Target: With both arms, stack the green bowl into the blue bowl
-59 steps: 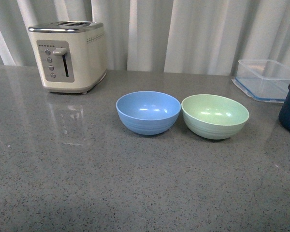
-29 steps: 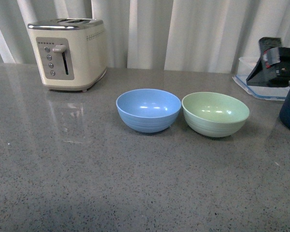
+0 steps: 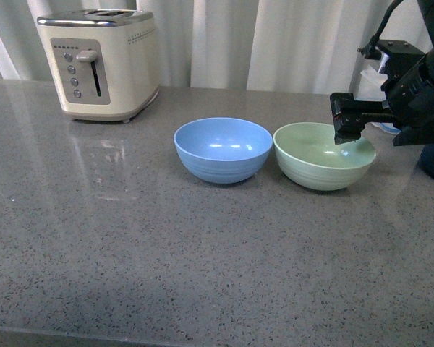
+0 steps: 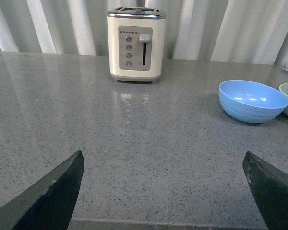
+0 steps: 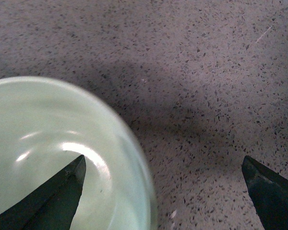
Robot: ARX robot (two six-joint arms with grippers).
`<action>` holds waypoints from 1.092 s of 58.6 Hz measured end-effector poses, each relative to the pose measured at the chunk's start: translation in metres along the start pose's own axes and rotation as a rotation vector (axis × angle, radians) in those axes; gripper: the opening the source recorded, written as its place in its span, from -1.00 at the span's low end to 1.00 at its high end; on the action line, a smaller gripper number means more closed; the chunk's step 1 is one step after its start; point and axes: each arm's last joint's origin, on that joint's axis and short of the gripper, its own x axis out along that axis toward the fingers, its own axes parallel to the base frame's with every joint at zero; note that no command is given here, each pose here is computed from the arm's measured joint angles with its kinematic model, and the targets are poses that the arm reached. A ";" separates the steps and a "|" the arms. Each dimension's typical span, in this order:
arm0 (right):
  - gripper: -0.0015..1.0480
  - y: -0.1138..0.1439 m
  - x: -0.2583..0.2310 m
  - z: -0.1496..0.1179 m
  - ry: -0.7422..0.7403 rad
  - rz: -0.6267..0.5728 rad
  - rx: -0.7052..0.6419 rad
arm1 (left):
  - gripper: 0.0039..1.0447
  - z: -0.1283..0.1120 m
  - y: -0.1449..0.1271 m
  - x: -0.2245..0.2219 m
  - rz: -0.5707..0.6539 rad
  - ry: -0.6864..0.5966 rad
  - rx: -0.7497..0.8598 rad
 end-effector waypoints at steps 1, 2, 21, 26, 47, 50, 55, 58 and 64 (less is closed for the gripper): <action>0.81 0.000 0.001 0.001 0.001 -0.002 0.003 | 0.87 0.000 0.000 0.000 0.000 0.000 0.000; 0.81 -0.002 0.003 0.002 0.003 -0.006 0.009 | 0.87 0.000 0.000 0.000 0.000 0.000 0.000; 0.32 -0.007 0.016 0.004 0.044 0.000 0.057 | 0.87 0.000 0.000 0.000 0.000 0.000 0.000; 0.09 -0.007 0.017 0.003 0.047 0.005 0.059 | 0.87 0.000 0.000 0.000 0.000 0.000 0.000; -0.85 -0.007 0.014 0.005 0.030 0.030 0.058 | 0.87 0.000 0.000 0.000 0.000 0.000 0.000; -0.95 -0.007 0.009 0.006 0.021 0.042 0.061 | 0.87 0.000 0.000 0.000 0.000 0.000 0.000; -0.97 -0.008 -0.002 0.009 -0.002 0.031 0.050 | 0.87 0.000 0.000 0.000 0.000 0.000 0.000; -0.97 -0.008 -0.008 0.011 -0.013 0.031 0.045 | 0.87 0.000 0.000 0.000 0.000 0.000 0.000; -0.97 -0.007 -0.022 0.014 -0.043 0.045 0.037 | 0.87 0.000 0.000 0.000 0.000 0.000 0.000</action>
